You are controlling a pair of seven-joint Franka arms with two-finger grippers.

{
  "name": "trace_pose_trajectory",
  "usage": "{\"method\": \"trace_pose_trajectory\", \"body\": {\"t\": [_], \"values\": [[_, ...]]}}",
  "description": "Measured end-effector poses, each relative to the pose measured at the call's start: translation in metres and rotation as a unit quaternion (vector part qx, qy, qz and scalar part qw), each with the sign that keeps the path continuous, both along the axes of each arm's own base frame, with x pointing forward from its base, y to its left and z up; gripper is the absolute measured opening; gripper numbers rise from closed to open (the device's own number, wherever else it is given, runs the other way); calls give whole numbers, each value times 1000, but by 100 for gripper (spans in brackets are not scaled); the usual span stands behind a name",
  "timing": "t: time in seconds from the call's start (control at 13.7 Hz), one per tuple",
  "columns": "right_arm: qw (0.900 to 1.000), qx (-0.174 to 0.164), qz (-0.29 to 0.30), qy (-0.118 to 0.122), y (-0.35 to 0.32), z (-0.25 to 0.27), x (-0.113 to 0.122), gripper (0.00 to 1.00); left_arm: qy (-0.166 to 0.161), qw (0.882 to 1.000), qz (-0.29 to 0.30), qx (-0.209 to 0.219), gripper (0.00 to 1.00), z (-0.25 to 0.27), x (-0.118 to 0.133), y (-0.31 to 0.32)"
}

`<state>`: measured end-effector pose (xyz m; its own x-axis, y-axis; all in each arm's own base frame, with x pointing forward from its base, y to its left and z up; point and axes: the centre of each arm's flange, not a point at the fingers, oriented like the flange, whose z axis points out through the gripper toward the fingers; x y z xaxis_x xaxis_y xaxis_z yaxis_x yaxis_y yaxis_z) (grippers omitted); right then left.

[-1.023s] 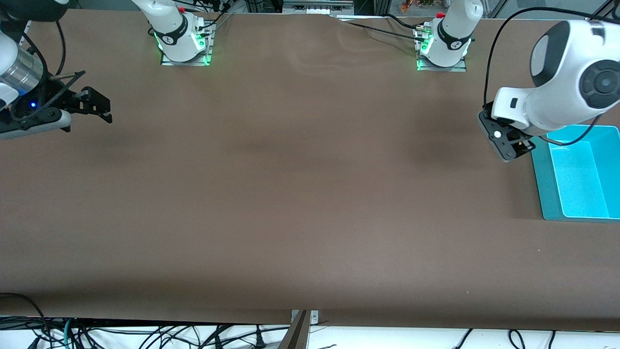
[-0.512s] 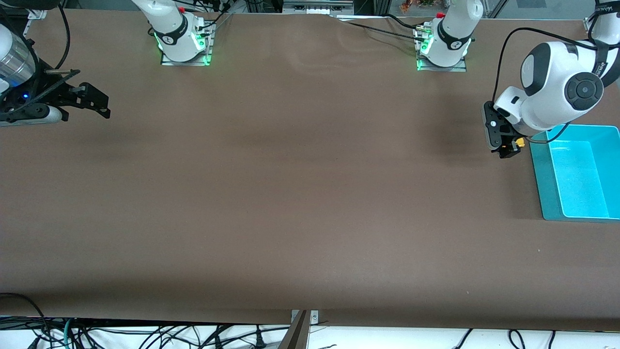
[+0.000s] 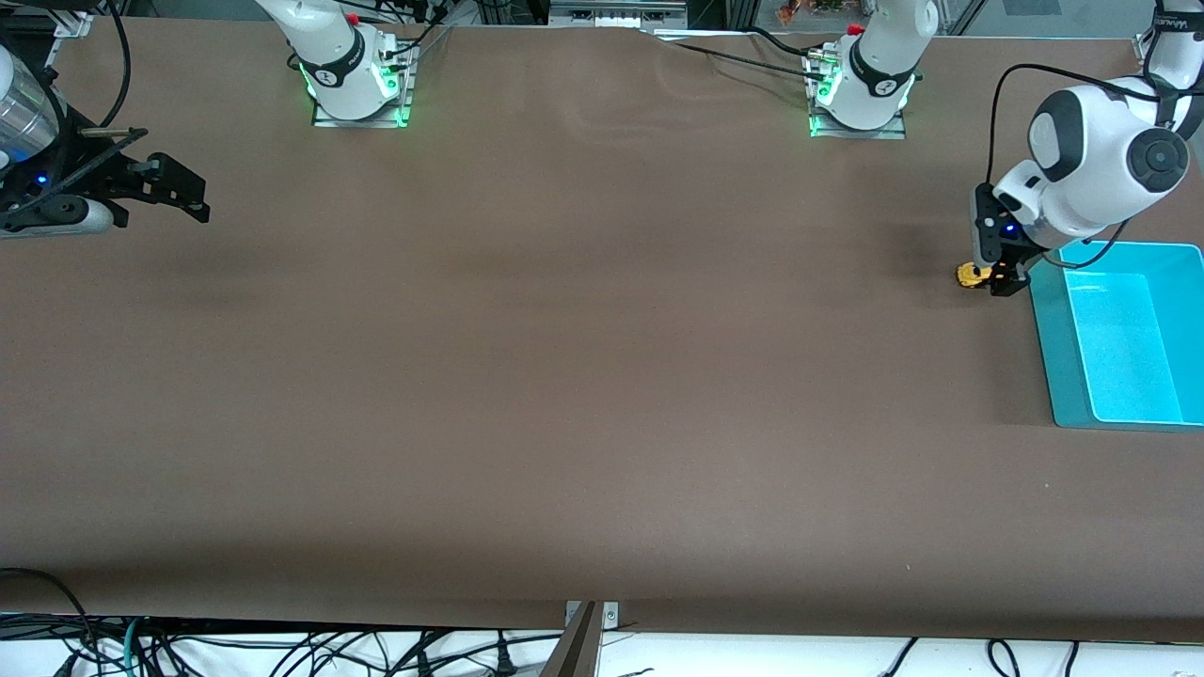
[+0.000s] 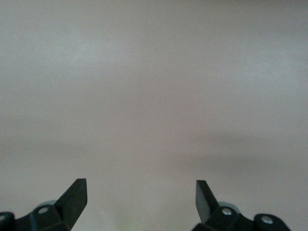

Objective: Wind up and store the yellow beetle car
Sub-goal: 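Close the left gripper around the yellow car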

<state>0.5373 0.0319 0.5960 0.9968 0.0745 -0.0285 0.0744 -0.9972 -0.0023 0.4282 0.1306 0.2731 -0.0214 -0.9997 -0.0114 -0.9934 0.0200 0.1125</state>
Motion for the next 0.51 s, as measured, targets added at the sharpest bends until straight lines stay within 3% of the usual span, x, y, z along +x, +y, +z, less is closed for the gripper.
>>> {"method": "trace_pose_trajectory", "body": {"t": [0.51], "values": [[1000,0,0,-4,0,7,0,100,-26,999,20,0,100,-45,-50,55]]}}
